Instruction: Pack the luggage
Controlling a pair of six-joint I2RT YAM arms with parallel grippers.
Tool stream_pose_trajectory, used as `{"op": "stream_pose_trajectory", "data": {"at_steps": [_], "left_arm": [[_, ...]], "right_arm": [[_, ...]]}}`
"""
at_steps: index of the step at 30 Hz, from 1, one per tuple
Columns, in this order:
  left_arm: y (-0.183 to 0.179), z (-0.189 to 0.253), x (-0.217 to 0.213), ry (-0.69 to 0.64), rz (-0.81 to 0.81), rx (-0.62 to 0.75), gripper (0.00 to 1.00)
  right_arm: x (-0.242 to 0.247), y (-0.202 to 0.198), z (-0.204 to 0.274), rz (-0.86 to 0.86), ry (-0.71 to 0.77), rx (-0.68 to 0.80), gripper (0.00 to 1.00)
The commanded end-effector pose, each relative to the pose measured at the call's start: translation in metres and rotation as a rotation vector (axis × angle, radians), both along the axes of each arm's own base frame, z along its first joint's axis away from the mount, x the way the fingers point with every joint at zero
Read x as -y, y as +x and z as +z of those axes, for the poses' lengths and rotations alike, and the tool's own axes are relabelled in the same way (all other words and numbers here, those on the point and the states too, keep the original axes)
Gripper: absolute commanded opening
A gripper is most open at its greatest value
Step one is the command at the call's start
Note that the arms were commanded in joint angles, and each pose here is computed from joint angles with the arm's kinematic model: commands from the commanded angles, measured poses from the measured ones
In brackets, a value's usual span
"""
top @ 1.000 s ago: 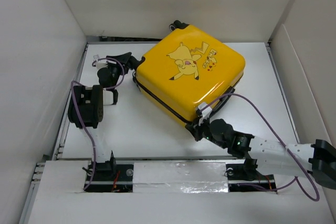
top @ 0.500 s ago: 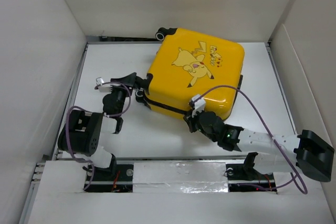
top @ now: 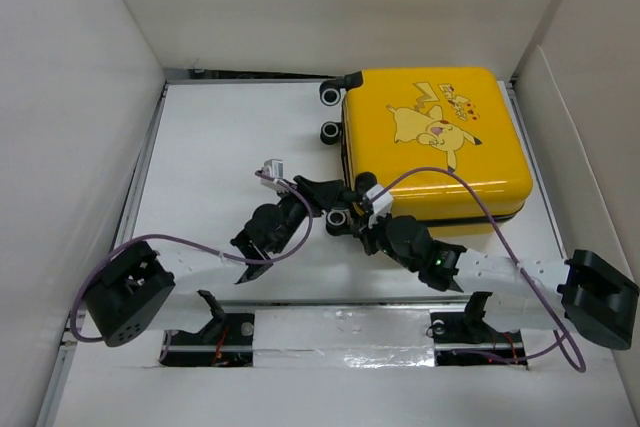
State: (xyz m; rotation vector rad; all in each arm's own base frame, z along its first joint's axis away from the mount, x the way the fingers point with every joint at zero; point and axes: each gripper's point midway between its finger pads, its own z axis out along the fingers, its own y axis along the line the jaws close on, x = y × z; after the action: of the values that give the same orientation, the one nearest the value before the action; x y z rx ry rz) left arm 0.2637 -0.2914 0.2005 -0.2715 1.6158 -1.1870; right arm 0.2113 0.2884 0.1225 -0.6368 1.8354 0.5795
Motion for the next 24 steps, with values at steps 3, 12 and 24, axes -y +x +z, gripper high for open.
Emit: {"op": "stream_pose_trajectory", "data": {"at_steps": [3, 12, 24], "left_arm": [[-0.039, 0.050, 0.044, -0.027, -0.251, 0.046, 0.69], [0.069, 0.071, -0.025, 0.001, -0.030, 0.031, 0.95], [0.236, 0.042, -0.025, 0.088, -0.037, -0.075, 0.99]], "right_arm": [[-0.022, -0.032, 0.039, 0.135, 0.241, -0.019, 0.00], [0.014, -0.040, 0.045, 0.075, 0.258, -0.008, 0.00], [0.017, -0.047, 0.042, 0.099, 0.257, -0.023, 0.00]]}}
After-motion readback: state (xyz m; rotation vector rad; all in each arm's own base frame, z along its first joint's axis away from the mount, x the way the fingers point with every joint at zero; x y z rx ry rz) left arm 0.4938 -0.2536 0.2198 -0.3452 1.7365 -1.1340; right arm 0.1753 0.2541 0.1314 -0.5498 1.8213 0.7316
